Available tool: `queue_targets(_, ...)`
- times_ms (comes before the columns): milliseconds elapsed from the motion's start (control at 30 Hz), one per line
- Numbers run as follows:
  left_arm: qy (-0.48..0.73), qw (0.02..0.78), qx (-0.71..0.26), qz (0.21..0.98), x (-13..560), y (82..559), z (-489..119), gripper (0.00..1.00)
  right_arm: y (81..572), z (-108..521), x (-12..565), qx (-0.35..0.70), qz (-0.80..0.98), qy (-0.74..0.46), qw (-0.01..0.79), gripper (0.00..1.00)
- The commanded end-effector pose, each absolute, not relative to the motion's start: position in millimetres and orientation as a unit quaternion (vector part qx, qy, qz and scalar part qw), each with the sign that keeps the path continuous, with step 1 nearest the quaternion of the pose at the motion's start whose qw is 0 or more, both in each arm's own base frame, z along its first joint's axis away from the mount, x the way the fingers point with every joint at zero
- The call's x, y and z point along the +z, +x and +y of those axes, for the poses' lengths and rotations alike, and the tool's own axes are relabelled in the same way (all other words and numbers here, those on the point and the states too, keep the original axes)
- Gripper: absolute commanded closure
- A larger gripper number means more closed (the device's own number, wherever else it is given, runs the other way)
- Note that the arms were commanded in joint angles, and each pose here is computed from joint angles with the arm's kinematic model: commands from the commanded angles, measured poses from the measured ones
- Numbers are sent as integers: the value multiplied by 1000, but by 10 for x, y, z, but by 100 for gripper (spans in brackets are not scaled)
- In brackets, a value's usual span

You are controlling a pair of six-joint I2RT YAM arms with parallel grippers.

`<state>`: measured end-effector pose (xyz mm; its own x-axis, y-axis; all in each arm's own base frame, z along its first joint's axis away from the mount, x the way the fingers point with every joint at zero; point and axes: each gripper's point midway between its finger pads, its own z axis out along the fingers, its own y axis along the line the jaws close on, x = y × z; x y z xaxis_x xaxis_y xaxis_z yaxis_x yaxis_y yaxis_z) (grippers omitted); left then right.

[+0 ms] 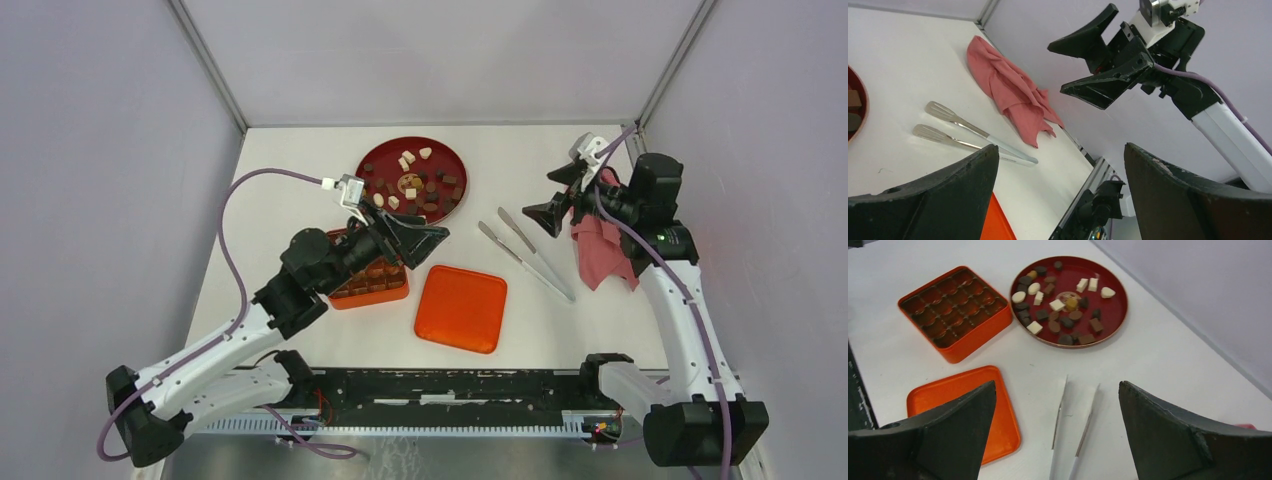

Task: Pack the chocolate
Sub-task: Pick up the clamp from the center of the board.

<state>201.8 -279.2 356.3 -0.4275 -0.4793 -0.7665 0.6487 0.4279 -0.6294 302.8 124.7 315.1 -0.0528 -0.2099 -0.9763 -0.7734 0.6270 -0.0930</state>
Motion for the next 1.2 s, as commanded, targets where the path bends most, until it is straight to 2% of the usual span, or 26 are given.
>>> queue_targets(0, 74, 514, -573, 634, 3472, 2073, -2894, 0, 2911, 1463, 2984, 300, 625, -430, 579, 2)
queue_targets(67, 55, 487, -607, 625, 3370, 2214, -2818, 0, 2961, 1442, 2849, 285, 624, -445, 576, 2)
queue_targets(200, 3, 465, -665, 584, 3338, 2506, -2455, 0, 3176, 1284, 2455, 175, 669, -454, 562, 2)
queue_targets(267, -3, 465, -658, 592, 3301, 2603, -2388, 1, 3225, 1257, 2233, 136, 696, -455, 539, 2)
queue_targets(367, 3, 477, -594, 648, 3109, 2742, -2364, 1, 3299, 1232, 1923, 95, 729, -452, 505, 4)
queue_targets(433, -7, 488, -539, 686, 2992, 2839, -2273, 1, 3384, 1182, 1748, 74, 753, -438, 486, 9)
queue_targets(533, -25, 497, -482, 721, 2877, 2892, -2127, 2, 3531, 1114, 1504, 66, 792, -408, 450, 21)
queue_targets(733, -35, 496, -486, 719, 2769, 2757, -2063, 4, 3723, 1118, 1223, 70, 821, -395, 407, 42)
queue_targets(967, -35, 499, -510, 700, 2734, 2634, -2060, 6, 3699, 1080, 884, 82, 839, -386, 375, 56)
queue_targets(1167, -35, 497, -520, 694, 2665, 2594, -2071, 7, 3636, 1072, 635, 107, 852, -380, 344, 59)
